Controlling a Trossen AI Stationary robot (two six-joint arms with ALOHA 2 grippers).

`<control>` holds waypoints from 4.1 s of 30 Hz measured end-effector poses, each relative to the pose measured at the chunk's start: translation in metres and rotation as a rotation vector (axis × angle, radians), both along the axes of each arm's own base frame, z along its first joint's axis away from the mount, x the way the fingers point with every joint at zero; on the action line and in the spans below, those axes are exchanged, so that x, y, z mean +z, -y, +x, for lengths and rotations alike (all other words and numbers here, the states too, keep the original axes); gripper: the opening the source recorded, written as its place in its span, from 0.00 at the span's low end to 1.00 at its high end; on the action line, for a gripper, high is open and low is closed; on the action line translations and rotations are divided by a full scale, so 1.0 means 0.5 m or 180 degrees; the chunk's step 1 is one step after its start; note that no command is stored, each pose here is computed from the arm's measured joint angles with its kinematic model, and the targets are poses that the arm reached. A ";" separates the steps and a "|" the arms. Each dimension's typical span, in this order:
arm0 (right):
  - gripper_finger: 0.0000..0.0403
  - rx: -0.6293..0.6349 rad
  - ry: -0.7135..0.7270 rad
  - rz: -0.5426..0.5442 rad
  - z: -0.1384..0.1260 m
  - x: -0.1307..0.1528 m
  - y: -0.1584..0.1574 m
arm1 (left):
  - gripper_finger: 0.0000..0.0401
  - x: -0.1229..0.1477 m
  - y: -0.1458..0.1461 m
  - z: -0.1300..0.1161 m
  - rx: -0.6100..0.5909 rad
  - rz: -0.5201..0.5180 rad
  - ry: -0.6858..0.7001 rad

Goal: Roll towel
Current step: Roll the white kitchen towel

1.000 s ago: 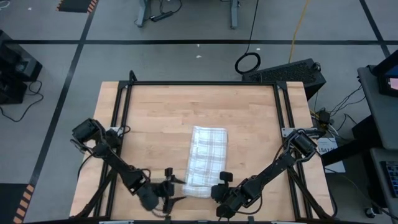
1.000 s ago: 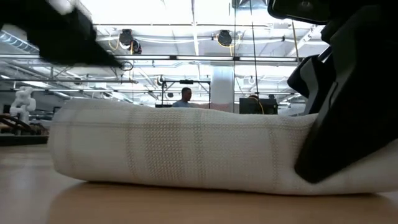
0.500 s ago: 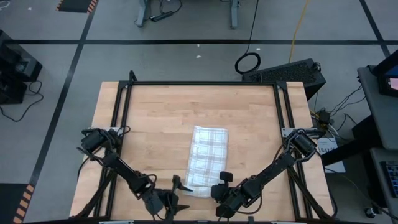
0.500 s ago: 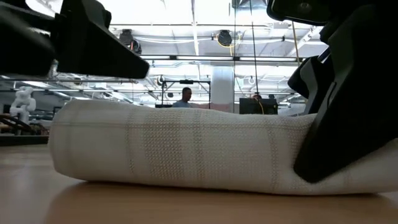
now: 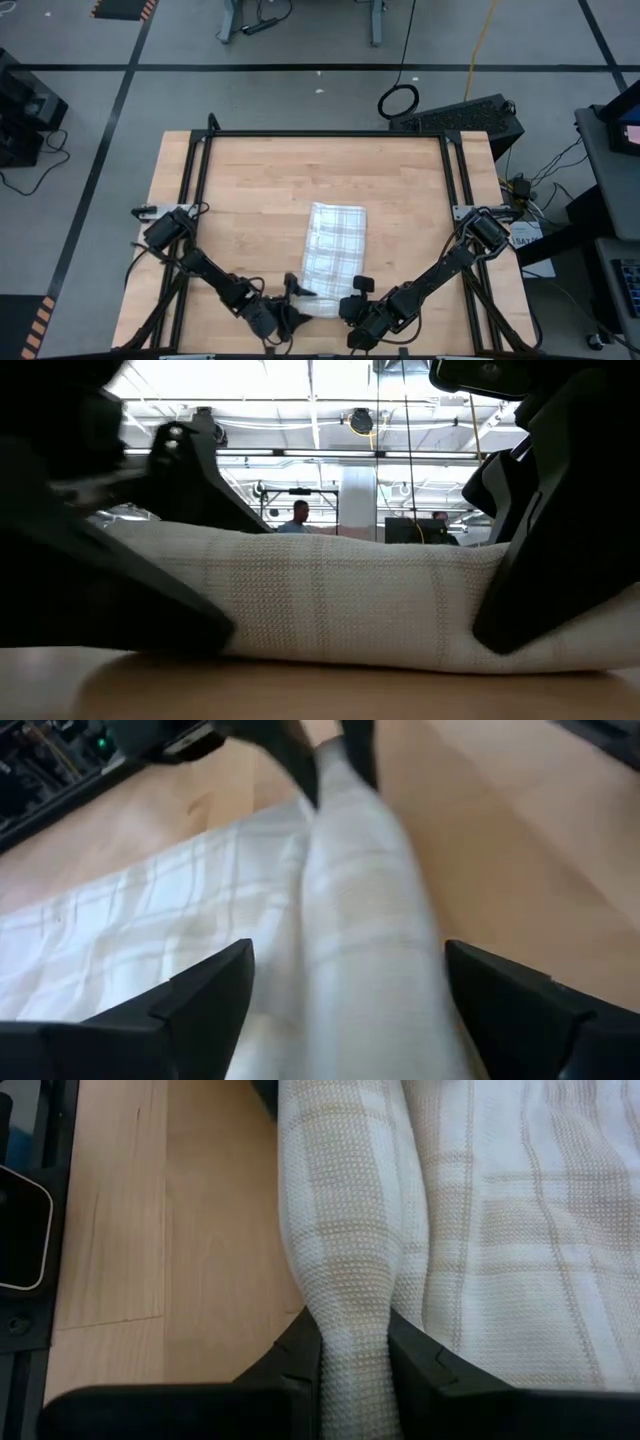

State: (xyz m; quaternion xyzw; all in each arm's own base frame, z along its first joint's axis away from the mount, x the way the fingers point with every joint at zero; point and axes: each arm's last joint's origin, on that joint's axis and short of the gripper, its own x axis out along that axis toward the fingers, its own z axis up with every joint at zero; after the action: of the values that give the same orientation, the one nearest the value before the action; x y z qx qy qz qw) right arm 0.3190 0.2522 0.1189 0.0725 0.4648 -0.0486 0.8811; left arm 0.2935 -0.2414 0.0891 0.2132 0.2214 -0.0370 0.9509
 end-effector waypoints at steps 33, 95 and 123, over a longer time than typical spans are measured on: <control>0.56 0.0468 0.0251 -0.1016 -0.034 0.092 -0.112 | 0.22 0.019 -0.081 0.047 0.0463 -0.2219 -0.0996; 0.17 0.0595 -0.0904 0.0389 0.139 0.025 0.101 | 0.66 0.045 0.048 -0.087 0.0150 -0.0348 -0.0160; 0.17 0.0342 -0.0819 0.0606 0.151 0.026 0.109 | 0.69 0.006 0.016 -0.075 0.0431 0.0159 -0.0357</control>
State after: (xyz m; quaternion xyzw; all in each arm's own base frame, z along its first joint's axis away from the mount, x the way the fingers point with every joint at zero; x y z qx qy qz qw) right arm 0.3945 0.1979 0.1317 0.1238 0.5795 0.0339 0.8048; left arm 0.2560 -0.2493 0.0921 0.2189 0.2891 0.0210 0.9317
